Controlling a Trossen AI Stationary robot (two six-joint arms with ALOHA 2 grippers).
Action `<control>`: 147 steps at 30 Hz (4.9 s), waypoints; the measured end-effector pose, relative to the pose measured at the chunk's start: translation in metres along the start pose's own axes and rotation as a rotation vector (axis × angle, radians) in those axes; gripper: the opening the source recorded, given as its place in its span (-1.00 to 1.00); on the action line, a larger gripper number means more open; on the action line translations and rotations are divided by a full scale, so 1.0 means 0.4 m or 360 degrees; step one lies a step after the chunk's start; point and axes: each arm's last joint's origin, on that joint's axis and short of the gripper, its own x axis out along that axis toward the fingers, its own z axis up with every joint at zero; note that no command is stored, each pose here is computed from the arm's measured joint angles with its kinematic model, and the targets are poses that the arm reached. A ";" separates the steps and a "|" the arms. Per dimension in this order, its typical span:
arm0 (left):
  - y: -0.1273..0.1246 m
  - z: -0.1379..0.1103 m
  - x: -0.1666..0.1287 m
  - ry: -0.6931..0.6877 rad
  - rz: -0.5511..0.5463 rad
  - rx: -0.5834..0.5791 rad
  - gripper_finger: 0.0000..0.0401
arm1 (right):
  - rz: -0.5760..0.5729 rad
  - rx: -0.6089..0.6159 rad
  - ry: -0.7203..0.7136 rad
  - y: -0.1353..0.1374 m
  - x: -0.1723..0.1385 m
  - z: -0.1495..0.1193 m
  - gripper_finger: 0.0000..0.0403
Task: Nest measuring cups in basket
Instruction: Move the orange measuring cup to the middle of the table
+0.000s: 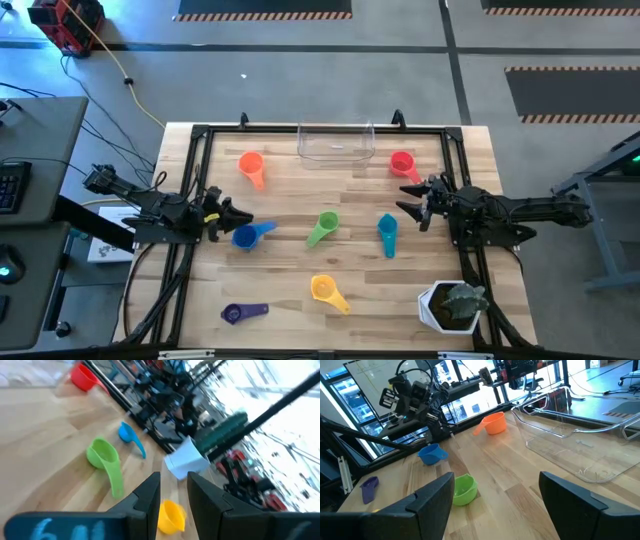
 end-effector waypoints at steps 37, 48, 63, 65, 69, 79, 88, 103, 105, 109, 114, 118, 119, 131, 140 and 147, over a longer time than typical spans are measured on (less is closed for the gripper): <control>0.006 0.012 -0.001 -0.0200 0.0225 0.0564 -0.30 | 0.0000 0.0000 0.0000 0.000 0.000 0.000 0.40; -0.052 0.092 -0.020 -0.0617 0.0293 0.0537 -0.33 | 0.0000 0.0000 0.0000 0.000 0.000 0.000 0.40; -0.207 0.273 -0.067 -0.0904 0.0463 0.0577 -0.33 | 0.0000 0.0000 0.0000 0.000 0.000 0.000 0.40; -0.235 0.293 -0.056 -0.0901 0.0513 0.0610 -0.33 | 0.0000 0.0000 0.0000 0.000 0.000 0.000 0.40; -0.289 0.325 -0.013 -0.0908 0.0736 0.0694 -0.33 | 0.0000 0.0000 0.0000 0.000 0.000 0.000 0.40; -0.310 0.355 0.139 -0.0832 0.1189 0.0934 -0.34 | 0.0000 0.0000 0.0000 0.000 0.000 0.000 0.40; -0.184 0.344 0.264 -0.0605 0.1271 0.0759 -0.34 | 0.0000 0.0000 0.0000 0.000 0.000 0.000 0.40; 0.063 0.388 0.262 -0.0142 0.1723 0.0282 -0.34 | 0.0000 0.0000 0.0000 0.000 0.000 0.000 0.40; 0.082 0.401 0.249 -0.0112 0.1734 0.0204 -0.34 | 0.0000 0.0000 0.0000 0.000 0.000 0.000 0.40; 0.116 0.417 0.218 -0.0051 0.1807 0.0083 -0.34 | 0.0000 0.0000 0.0001 0.000 0.000 0.000 0.40; 0.144 0.428 0.187 0.0047 0.1860 -0.0001 -0.34 | 0.0000 0.0000 0.0000 0.000 0.000 0.000 0.40; 0.160 0.433 0.165 0.0098 0.1930 -0.0040 -0.34 | 0.0000 0.0000 0.0000 0.000 0.000 0.000 0.40; 0.164 0.433 0.159 0.0107 0.1956 -0.0055 -0.34 | 0.0000 0.0000 0.0000 0.000 0.000 0.000 0.40; 0.208 0.429 0.121 0.0276 0.2126 -0.0179 -0.34 | 0.0000 0.0000 0.0000 0.000 0.000 0.000 0.40; 0.278 0.398 0.149 0.0521 0.2184 -0.0272 -0.34 | 0.0000 0.0000 0.0000 0.000 0.000 0.000 0.40; 0.311 0.383 0.160 0.0599 0.2262 -0.0284 -0.34 | 0.0000 -0.0001 0.0000 0.000 0.000 0.000 0.40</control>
